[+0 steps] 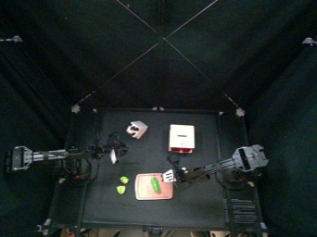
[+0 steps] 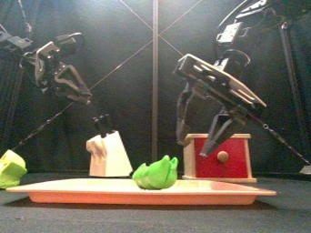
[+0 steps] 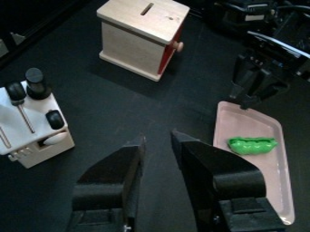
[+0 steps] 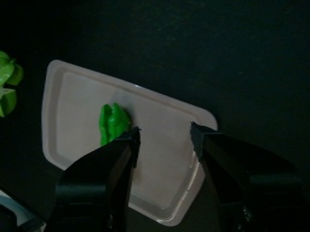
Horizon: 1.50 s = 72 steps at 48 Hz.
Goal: Grab drawer handle
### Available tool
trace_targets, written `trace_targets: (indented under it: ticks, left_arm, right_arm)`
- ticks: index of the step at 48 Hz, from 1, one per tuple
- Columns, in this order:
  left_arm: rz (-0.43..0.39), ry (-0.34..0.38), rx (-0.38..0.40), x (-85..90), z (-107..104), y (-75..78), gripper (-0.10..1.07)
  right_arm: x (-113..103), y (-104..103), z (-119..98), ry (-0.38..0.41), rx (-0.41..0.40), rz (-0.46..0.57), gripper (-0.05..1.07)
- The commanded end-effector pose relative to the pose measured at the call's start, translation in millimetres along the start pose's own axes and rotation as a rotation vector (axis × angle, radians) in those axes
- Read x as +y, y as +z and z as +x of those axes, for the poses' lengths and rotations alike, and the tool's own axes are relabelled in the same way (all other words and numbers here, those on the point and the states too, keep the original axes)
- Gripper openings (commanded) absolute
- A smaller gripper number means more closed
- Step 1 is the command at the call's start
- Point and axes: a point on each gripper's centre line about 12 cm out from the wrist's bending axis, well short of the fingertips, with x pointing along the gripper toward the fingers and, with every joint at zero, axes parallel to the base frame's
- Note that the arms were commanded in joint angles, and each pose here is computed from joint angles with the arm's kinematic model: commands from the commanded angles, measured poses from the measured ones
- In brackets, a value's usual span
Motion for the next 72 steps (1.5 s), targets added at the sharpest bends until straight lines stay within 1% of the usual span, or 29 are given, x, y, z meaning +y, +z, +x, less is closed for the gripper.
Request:
trace_targets:
  ticks: [1,6,15,20,25,30,34,43,49,52,57,65,72]
  left_arm:
    - [-0.018,-0.008,-0.038,-2.3,-0.3,15.5,0.69]
    - [-0.041,-0.013,-0.054,-3.7,-0.3,22.2,0.68]
    - [-0.049,-0.043,-0.102,-8.9,2.1,44.3,0.68]
    - [-0.049,-0.042,-0.138,-8.8,4.4,63.1,0.68]
    - [-0.060,-0.025,-0.164,-5.0,7.8,78.7,0.68]
    - [-0.078,-0.003,-0.178,0.8,15.5,92.4,0.68]
    - [-0.092,0.002,-0.178,3.9,26.0,101.8,0.68]
    - [-0.111,-0.024,-0.181,10.9,66.2,127.6,0.68]
    - [-0.123,-0.039,-0.171,19.8,100.7,138.9,0.68]
    - [-0.131,-0.037,-0.159,27.9,122.1,141.5,0.68]
    - [-0.143,-0.033,-0.131,37.9,152.8,138.7,0.68]
    - [-0.147,-0.046,-0.107,44.6,195.9,136.7,0.68]
    - [-0.146,-0.051,-0.106,46.3,215.8,138.5,0.68]
  right_arm:
    - [1.6,10.0,-18.9,0.033,-0.032,-0.011,0.83]
    - [-9.1,13.8,-24.5,0.015,-0.064,-0.040,0.83]
    - [-26.1,27.5,-43.4,-0.020,-0.116,-0.018,0.83]
    - [-37.3,34.4,-52.2,-0.073,-0.153,-0.012,0.83]
    - [-46.7,38.6,-57.9,-0.129,-0.181,-0.001,0.83]
    - [-55.6,42.9,-60.3,-0.185,-0.207,0.005,0.83]
    - [-60.7,46.2,-59.5,-0.210,-0.222,0.002,0.83]
    - [-70.8,51.8,-55.7,-0.235,-0.241,-0.005,0.83]
    - [-74.4,56.2,-54.5,-0.244,-0.256,-0.012,0.83]
    - [-75.6,58.0,-54.1,-0.247,-0.264,-0.018,0.83]
    - [-77.6,59.5,-53.6,-0.253,-0.271,-0.023,0.83]
    - [-78.5,62.9,-53.3,-0.255,-0.278,-0.020,0.83]
    - [-80.0,63.5,-52.5,-0.259,-0.280,-0.020,0.83]
